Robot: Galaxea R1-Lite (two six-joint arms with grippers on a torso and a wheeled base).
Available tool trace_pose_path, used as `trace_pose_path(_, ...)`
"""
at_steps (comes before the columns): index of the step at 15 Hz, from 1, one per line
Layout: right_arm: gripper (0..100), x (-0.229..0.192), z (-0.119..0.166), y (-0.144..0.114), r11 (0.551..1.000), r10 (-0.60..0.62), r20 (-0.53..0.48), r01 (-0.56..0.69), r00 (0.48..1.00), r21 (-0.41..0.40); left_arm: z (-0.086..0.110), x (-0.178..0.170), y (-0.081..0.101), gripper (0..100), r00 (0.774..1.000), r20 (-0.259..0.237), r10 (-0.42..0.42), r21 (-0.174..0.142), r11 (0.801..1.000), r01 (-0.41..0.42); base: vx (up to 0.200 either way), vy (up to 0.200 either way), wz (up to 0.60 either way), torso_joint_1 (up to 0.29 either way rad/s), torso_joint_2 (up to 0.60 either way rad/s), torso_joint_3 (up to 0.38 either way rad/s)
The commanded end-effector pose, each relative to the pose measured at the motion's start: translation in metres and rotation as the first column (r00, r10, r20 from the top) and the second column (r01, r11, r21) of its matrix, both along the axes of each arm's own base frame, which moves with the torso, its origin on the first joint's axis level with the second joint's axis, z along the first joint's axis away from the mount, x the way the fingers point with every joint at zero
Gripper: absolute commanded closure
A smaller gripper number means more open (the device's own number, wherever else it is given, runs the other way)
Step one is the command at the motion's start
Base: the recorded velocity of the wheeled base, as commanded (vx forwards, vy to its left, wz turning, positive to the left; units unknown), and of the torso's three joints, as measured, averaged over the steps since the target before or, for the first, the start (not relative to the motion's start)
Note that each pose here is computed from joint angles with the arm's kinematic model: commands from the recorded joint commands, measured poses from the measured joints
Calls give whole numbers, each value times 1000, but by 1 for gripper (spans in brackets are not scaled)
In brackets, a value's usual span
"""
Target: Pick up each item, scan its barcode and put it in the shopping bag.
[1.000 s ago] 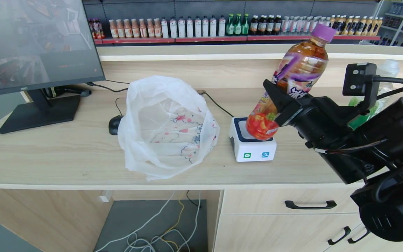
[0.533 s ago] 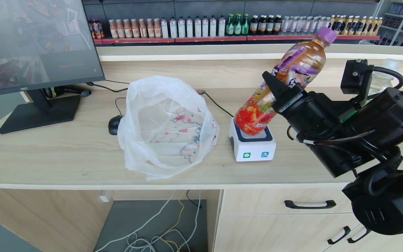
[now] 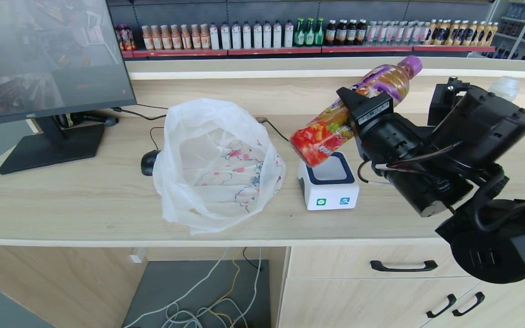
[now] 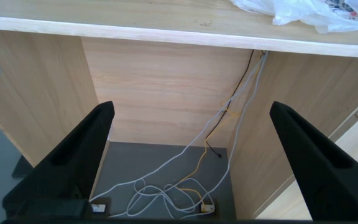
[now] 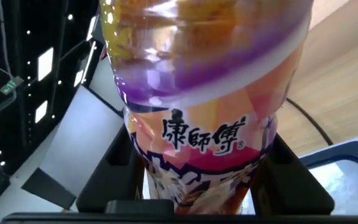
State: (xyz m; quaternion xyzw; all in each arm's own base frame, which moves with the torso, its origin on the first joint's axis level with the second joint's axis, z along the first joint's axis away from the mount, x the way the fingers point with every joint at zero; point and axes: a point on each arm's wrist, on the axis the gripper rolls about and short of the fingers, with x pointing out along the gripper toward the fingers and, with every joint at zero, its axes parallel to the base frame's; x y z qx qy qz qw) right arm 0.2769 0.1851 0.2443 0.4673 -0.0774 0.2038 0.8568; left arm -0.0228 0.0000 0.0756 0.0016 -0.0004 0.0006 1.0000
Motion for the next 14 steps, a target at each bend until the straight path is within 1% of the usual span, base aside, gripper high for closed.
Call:
trace_pose_path(1,100,0,3,2,997,33,-23,-31,999,76,0,0,0,0,1000,1,2,0,1000,-2,0,0,0,0,0,0)
trace_pose_path(3,100,-1,-4,1,990,55,-64,-46,996,133,0,0,0,0,1000,1,2,0,1000,-2,0,0,0,0,0,0)
trace_pose_path(5,100,-2,-13,0,970,98,-122,-67,988,235,0,0,0,0,1000,1,0,0,1000,0,0,0,0,0,0,0)
trace_pose_path(6,100,-3,-19,-1,961,112,-150,-69,982,266,0,0,0,0,1000,1,0,0,1000,0,0,0,0,0,0,0)
trace_pose_path(10,100,-1,-29,-7,937,134,-200,-58,971,346,0,0,0,0,1000,1,2,0,1000,-2,0,0,0,0,0,0)
trace_pose_path(14,100,21,-43,-16,936,84,-233,3,969,351,0,0,0,0,1000,1,2,0,1000,-2,0,0,0,0,0,0)
